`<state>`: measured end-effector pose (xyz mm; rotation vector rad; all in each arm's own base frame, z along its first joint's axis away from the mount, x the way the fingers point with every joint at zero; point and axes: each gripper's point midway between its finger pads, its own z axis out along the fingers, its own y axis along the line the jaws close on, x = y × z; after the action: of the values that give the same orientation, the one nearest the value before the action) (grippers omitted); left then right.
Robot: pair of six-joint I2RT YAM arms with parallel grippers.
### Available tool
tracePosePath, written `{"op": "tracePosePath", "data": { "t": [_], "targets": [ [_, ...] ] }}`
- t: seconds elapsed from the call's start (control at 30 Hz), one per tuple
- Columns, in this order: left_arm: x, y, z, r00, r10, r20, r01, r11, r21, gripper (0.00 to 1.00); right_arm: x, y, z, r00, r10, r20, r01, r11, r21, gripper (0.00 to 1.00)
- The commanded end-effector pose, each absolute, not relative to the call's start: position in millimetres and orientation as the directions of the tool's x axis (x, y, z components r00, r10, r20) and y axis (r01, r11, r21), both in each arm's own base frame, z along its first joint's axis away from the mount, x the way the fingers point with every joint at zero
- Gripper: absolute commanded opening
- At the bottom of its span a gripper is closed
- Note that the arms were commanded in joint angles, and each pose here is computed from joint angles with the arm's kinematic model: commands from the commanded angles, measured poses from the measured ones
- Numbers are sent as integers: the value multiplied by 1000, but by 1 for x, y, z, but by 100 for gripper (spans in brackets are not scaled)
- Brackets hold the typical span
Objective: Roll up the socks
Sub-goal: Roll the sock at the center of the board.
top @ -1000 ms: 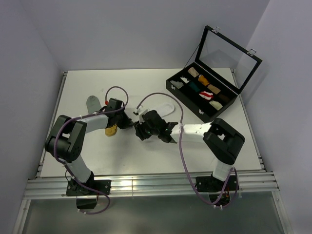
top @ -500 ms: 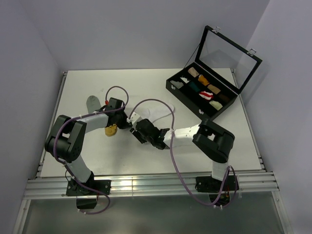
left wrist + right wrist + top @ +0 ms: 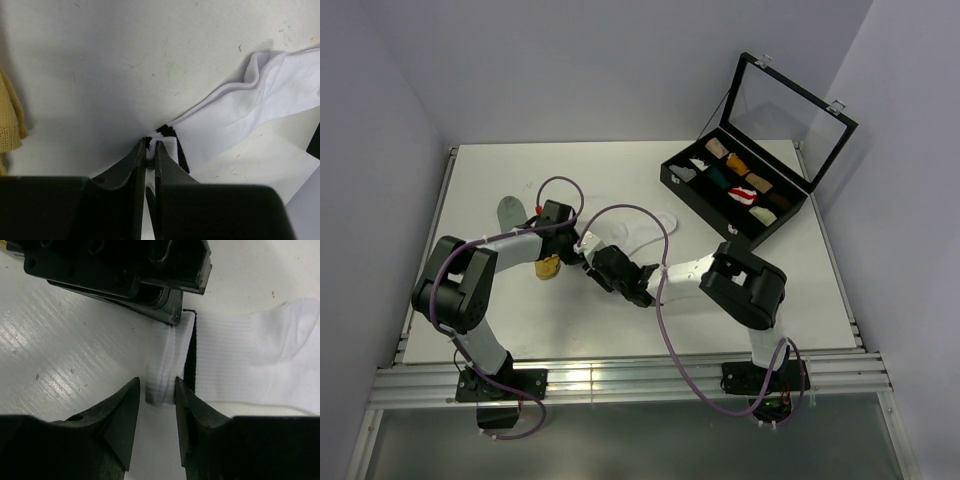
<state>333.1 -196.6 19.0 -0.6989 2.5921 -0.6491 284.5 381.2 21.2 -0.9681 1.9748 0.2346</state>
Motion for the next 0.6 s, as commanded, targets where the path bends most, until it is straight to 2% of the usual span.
{"op": "tracePosePath", "data": {
  "t": [0.0,0.07,0.1,0.27,0.3,0.4,0.43,0.57],
  "targets": [
    [300,-175,-13,-847,-497,-189,-409,836,-365,0,291,392,24,-264,-529,-807,-704,677,-214,40],
    [300,-176,-13,-847,-498,-188,-409,835,-367,1,290,392,18,-267,-542,-797,-709,671,-218,30],
    [300,-176,-12,-846,-498,-190,-409,835,-367,1,289,391,16,-271,-545,-793,-710,670,-218,22],
    [303,-178,-3,-838,-504,-209,-398,826,-398,2,283,386,16,-312,-520,-795,-722,674,-157,0],
    [306,-180,1,-834,-507,-218,-391,822,-415,3,277,389,17,-326,-509,-796,-746,656,-113,0],
    [310,-182,15,-816,-524,-244,-379,804,-459,19,278,384,25,-405,-439,-802,-746,666,12,0],
    [310,-182,18,-808,-534,-249,-379,795,-474,28,272,386,25,-445,-415,-793,-755,651,83,0],
    [314,-178,42,-760,-574,-303,-371,767,-523,45,273,381,33,-571,-318,-757,-741,597,309,0]
  ]
}}
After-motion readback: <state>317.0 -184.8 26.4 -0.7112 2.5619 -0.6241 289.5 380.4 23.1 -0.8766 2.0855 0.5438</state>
